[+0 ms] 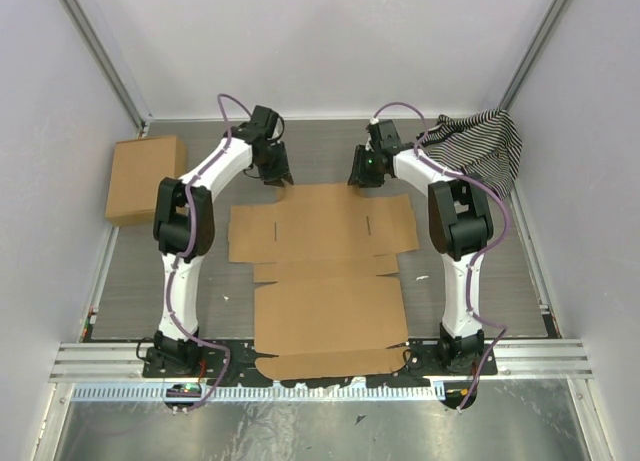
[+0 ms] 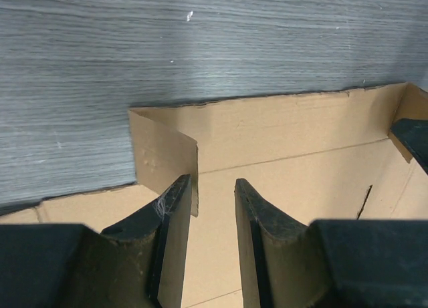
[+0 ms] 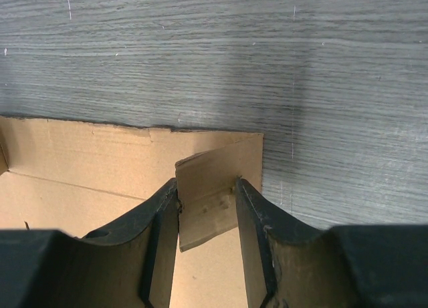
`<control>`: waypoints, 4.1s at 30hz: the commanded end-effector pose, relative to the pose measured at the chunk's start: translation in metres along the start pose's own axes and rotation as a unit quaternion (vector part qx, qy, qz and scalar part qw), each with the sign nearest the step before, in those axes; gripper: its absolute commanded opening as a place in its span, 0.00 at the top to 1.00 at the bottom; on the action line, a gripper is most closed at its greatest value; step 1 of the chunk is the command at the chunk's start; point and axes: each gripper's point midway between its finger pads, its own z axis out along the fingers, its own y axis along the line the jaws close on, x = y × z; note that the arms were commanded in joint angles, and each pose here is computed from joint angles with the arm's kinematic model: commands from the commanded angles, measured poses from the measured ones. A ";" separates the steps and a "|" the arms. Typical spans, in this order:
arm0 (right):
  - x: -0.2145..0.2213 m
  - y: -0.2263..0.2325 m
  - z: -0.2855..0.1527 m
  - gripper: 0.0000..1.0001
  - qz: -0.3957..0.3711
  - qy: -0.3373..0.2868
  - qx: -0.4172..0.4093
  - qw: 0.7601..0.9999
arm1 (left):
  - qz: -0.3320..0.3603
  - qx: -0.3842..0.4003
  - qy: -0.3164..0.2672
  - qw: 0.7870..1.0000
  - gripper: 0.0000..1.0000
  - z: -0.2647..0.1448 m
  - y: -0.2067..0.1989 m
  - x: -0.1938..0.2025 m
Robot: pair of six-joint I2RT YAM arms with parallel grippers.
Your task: Fold the paper box
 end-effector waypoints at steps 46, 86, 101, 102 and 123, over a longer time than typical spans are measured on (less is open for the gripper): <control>-0.018 0.020 0.014 0.44 -0.014 -0.008 0.033 0.999 | 0.001 -0.014 0.032 0.999 0.61 0.048 -0.001 -0.021; 0.172 -0.051 -0.128 0.08 0.027 0.051 0.037 0.998 | -0.077 0.007 0.066 0.995 0.35 -0.081 0.096 0.199; 0.189 -0.044 -0.125 0.14 0.031 0.078 0.006 0.996 | -0.078 0.008 0.098 0.992 0.37 -0.068 0.092 0.230; 0.189 -0.043 -0.125 0.14 0.032 0.078 0.004 0.996 | -0.075 0.007 0.099 0.992 0.37 -0.067 0.090 0.231; 0.157 -0.015 -0.155 0.26 0.023 0.031 -0.021 0.999 | -0.042 0.043 0.057 0.997 0.41 -0.096 0.035 0.199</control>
